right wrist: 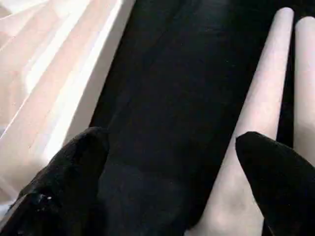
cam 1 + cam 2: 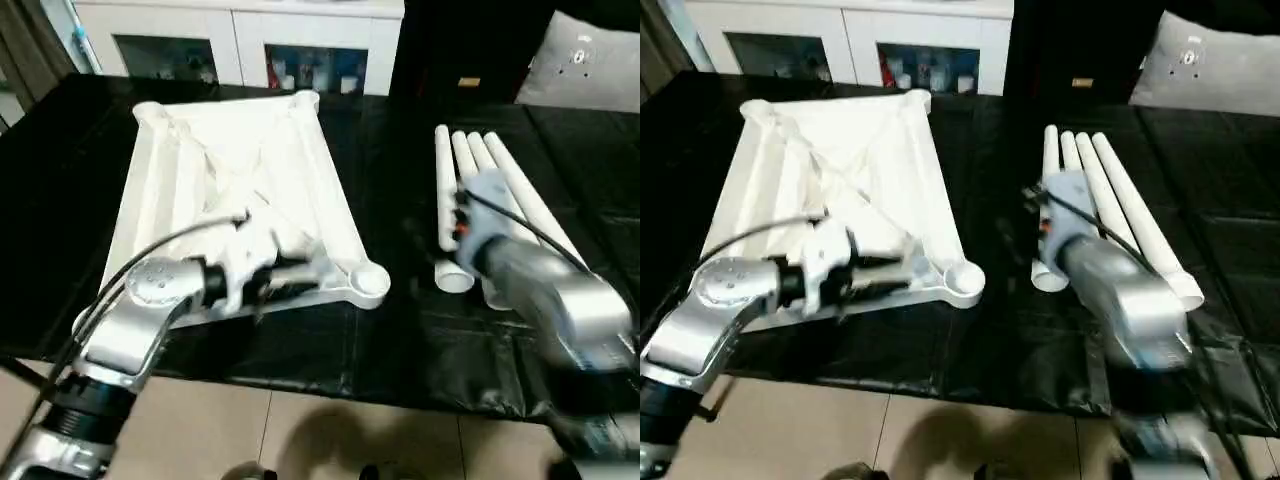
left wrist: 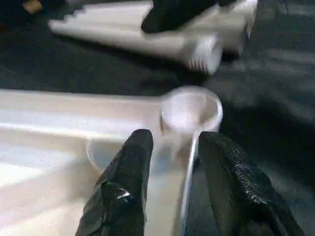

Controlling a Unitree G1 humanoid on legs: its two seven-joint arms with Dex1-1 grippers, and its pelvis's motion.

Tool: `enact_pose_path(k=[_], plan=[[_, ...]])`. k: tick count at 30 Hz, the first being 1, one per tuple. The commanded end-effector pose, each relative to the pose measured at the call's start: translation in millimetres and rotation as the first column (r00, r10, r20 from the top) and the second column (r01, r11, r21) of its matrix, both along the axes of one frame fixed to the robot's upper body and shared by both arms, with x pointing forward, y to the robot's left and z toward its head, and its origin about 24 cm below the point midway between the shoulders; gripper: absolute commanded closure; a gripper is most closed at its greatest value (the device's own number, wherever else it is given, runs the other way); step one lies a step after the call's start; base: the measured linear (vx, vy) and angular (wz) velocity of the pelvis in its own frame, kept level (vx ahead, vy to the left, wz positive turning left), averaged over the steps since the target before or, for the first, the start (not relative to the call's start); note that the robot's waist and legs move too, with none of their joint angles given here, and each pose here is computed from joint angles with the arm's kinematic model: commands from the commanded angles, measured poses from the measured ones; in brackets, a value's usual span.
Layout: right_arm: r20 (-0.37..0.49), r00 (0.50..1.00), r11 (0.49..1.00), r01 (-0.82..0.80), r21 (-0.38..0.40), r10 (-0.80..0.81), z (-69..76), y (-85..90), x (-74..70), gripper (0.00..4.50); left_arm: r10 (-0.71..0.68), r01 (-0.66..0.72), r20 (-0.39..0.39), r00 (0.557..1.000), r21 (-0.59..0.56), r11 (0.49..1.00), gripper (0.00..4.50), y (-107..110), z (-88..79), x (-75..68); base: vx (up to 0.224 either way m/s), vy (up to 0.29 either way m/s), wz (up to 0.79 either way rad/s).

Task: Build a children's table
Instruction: Move table base, then pick table leg

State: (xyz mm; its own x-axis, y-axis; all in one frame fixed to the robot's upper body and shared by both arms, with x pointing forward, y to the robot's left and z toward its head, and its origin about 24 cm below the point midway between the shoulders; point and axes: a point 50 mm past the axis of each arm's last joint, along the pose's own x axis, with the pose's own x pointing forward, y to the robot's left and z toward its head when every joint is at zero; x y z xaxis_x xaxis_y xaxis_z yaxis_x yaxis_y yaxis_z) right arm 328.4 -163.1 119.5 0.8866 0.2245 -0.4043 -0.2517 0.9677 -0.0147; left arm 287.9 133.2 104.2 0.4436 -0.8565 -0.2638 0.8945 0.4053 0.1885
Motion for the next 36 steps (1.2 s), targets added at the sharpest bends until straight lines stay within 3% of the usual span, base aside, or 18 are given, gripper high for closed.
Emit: enact_pose_path(k=[1,9,21,36], plan=[[-0.033,0.996,0.997,0.081,-0.019,-0.082,-2.2,-7.5,8.7,0.00,0.021,-0.021,0.005,1.000,-0.042,0.999,2.34,-2,8.4,-3.4,0.000,0.000,0.00],[-0.111,0.977,0.983,0.181,-0.030,-0.184,-7.3,-16.9,26.8,0.00,0.041,-0.041,0.008,0.999,0.000,0.999,1.77,-7,7.4,-10.1,0.000,0.000,0.00],[-0.225,0.957,0.980,0.195,0.044,-0.181,-29.1,-19.2,41.8,0.00,0.051,-0.051,0.002,0.999,0.033,0.998,1.77,-10,5.8,-12.6,0.000,0.000,0.00],[-0.332,0.928,0.968,0.220,0.117,-0.171,-43.2,-21.2,46.2,1.33,0.060,-0.060,0.002,0.998,0.036,0.998,1.69,-12,5.7,-13.1,0.000,0.000,0.00]])
